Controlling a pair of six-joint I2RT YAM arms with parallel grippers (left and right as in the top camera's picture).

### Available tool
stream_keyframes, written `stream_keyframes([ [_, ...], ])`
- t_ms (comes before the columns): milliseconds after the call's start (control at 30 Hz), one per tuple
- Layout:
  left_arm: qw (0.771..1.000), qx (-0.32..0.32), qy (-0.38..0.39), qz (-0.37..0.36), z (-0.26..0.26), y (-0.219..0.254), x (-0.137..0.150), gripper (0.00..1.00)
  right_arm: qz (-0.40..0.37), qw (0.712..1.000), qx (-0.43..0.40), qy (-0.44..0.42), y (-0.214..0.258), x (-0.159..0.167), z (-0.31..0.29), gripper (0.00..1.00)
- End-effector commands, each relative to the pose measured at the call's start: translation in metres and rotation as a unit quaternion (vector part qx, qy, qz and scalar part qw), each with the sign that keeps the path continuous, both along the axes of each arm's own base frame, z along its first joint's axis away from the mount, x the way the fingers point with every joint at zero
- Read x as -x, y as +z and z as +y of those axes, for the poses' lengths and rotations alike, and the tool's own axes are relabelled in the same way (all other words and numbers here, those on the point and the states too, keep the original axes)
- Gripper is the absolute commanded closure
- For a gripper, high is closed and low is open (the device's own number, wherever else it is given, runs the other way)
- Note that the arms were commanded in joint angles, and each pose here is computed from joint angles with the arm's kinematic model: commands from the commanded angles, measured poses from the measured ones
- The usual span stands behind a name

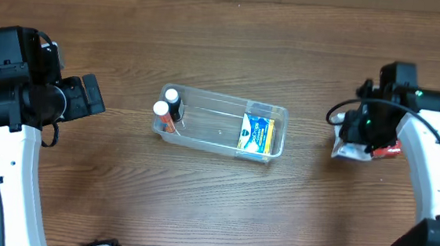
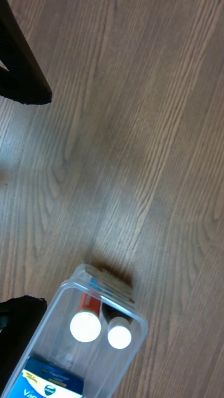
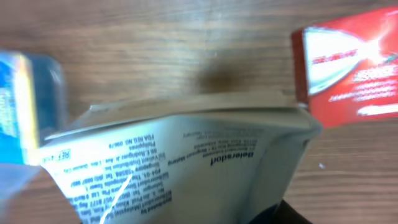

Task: Pack container
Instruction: 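Lower the right gripper and grasp the white Beiersdorf packet, then carry the white packet with the right gripper over the container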

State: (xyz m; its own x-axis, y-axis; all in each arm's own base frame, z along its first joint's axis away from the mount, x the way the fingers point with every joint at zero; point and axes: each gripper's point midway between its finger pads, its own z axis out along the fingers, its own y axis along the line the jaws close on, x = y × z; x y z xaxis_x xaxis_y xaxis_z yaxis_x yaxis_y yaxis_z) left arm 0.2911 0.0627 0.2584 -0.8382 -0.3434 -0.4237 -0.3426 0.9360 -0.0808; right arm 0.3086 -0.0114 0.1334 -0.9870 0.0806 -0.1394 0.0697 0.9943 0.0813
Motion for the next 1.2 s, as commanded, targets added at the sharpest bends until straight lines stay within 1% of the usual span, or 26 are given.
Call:
stream_keyframes([
  [0,1.0,0.001,0.001,-0.002,0.0,0.0,-0.001,0.0,-0.067,0.998,-0.01,-0.01,0.063,-0.014,0.026,0.65],
  [100,1.0,0.001,0.001,-0.002,0.0,0.0,-0.001,0.0,-0.111,0.993,-0.027,0.024,0.108,-0.012,0.073,0.65],
  [133,1.0,0.001,0.001,-0.002,0.0,0.0,-0.001,0.0,-0.123,0.991,-0.034,0.031,0.116,-0.011,0.087,0.64],
  [167,1.0,0.001,0.001,-0.001,0.0,0.0,-0.001,0.0,-0.138,0.989,-0.04,0.035,0.125,-0.01,0.105,0.62],
  [233,1.0,0.001,0.001,-0.002,0.0,0.0,-0.001,0.0,-0.147,0.987,-0.051,0.041,0.129,-0.007,0.132,0.59],
  [367,1.0,0.001,0.001,-0.001,0.0,0.0,-0.001,0.0,-0.166,0.983,-0.061,0.039,0.128,-0.002,0.185,0.59],
  [467,1.0,0.001,0.001,-0.001,0.0,0.0,-0.001,0.0,-0.176,0.982,-0.07,0.014,0.123,-0.006,0.209,0.58],
  [600,1.0,0.002,0.001,0.0,0.0,0.0,0.0,0.0,-0.155,0.984,-0.082,-0.021,0.098,-0.017,0.234,0.58],
  [633,1.0,0.002,0.001,0.001,0.0,0.0,0.0,0.0,-0.147,0.986,-0.077,-0.022,0.09,-0.019,0.238,0.58],
  [700,1.0,0.002,0.001,0.0,0.0,0.0,0.0,0.0,-0.113,0.992,-0.058,-0.02,0.058,-0.023,0.248,0.58],
  [867,1.0,0.001,0.001,0.0,0.0,0.0,-0.001,0.0,-0.057,0.997,-0.042,0.001,0.011,-0.019,0.27,0.58],
  [1033,1.0,0.001,0.001,0.0,0.0,0.0,0.0,0.0,-0.03,0.999,-0.026,-0.018,-0.017,-0.018,0.275,0.57],
  [1167,1.0,0.002,0.001,0.0,0.0,0.0,-0.001,0.0,-0.02,1.0,-0.016,-0.018,-0.028,-0.018,0.275,0.57],
])
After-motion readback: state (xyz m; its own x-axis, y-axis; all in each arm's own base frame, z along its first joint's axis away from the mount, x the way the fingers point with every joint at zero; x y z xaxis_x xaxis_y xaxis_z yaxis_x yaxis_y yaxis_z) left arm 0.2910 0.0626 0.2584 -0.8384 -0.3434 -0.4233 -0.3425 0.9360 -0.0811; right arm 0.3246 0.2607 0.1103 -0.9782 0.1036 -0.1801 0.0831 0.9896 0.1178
